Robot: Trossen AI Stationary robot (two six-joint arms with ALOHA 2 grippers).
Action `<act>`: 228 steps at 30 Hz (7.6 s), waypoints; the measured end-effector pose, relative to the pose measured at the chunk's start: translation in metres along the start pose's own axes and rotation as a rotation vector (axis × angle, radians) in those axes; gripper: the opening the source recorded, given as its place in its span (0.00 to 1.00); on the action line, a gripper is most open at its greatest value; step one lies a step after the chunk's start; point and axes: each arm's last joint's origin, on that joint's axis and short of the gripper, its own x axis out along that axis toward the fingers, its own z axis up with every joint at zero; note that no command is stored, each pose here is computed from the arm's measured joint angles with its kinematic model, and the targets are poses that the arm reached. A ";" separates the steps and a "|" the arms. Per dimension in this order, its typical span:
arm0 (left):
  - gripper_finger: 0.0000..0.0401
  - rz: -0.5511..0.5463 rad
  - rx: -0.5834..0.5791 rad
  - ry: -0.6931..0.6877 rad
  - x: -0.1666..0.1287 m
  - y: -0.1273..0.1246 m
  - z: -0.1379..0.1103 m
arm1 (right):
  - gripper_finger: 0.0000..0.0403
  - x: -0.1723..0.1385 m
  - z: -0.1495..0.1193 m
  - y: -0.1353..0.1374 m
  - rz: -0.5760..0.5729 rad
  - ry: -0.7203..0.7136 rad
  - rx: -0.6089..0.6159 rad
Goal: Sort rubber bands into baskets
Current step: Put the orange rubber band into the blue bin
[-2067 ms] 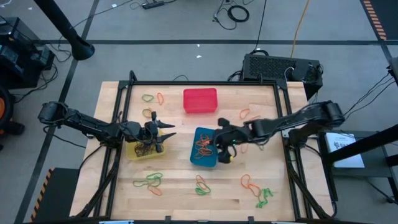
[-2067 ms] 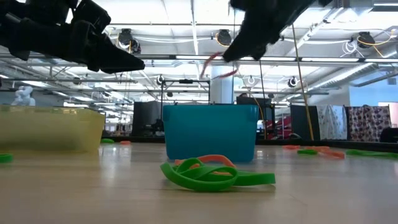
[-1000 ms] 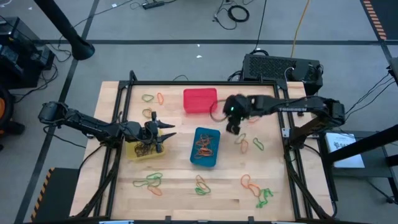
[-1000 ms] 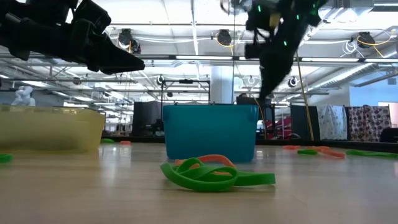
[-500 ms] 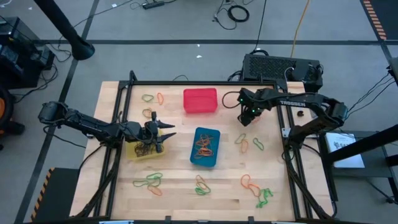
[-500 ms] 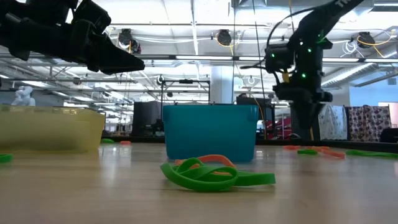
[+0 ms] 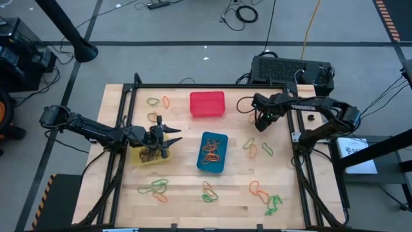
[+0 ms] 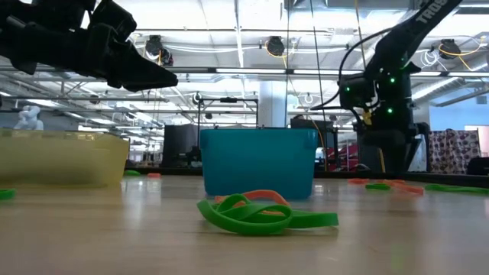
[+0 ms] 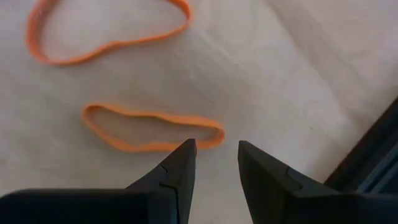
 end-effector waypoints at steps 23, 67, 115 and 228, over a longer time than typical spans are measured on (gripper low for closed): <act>0.39 0.000 -0.017 0.000 0.000 0.000 0.000 | 0.15 0.022 0.000 -0.023 0.155 0.025 0.068; 0.39 0.106 -0.278 0.625 0.003 0.016 0.052 | 0.00 -0.105 -0.022 0.176 0.676 -0.726 -0.612; 0.39 -0.483 -0.315 0.676 -0.027 -0.061 0.072 | 0.32 -0.106 -0.094 0.310 0.611 -0.947 -1.306; 0.39 0.013 0.159 0.576 0.012 -0.015 0.061 | 0.18 -0.142 -0.025 0.215 0.661 -0.727 -1.286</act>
